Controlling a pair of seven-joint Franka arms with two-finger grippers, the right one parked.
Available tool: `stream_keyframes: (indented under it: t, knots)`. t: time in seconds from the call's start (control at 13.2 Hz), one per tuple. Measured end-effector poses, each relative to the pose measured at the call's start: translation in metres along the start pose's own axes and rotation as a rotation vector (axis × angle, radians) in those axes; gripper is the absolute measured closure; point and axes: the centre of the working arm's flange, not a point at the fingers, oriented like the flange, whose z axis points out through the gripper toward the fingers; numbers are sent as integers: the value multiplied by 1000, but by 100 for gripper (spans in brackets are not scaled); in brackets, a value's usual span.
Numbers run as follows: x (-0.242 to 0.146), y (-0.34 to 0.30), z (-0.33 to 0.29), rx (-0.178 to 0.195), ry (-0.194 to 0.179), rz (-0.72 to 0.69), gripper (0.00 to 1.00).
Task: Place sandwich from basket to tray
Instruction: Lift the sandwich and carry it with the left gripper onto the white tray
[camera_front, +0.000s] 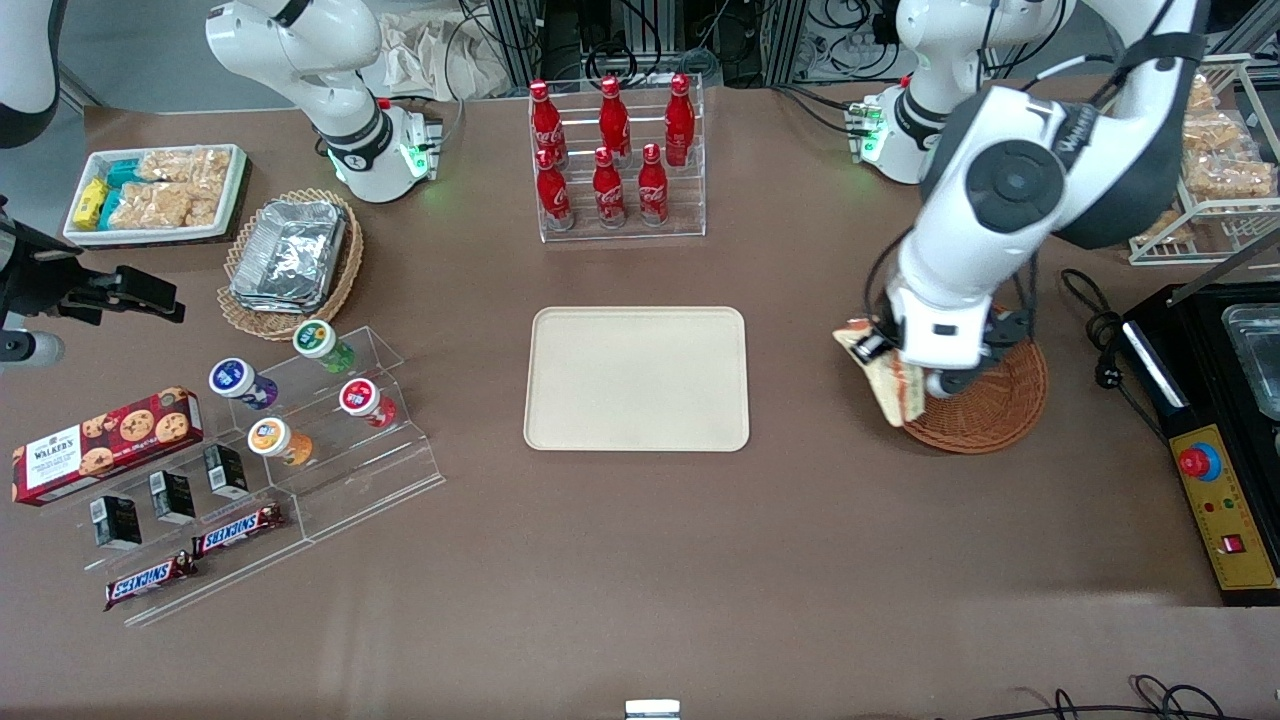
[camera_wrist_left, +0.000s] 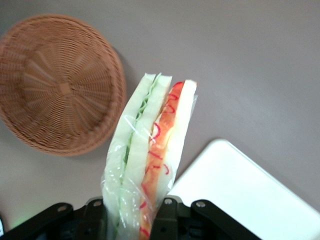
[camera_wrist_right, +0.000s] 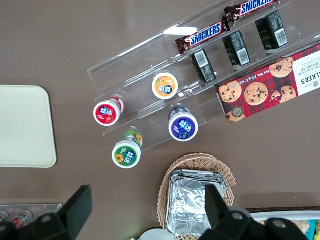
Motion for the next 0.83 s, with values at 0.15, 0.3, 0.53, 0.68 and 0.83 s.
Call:
stream_keyframes:
  t: [0.15, 0.3, 0.53, 0.68, 0.83]
  knots:
    - [-40, 27, 6, -11, -21, 88, 75]
    - [-83, 59, 33, -23, -49, 185, 75]
    - [-120, 101, 105, -49, -55, 310, 75]
    - [-129, 112, 166, -8, -55, 385, 75]
    - [-128, 114, 214, 25, -64, 426, 75]
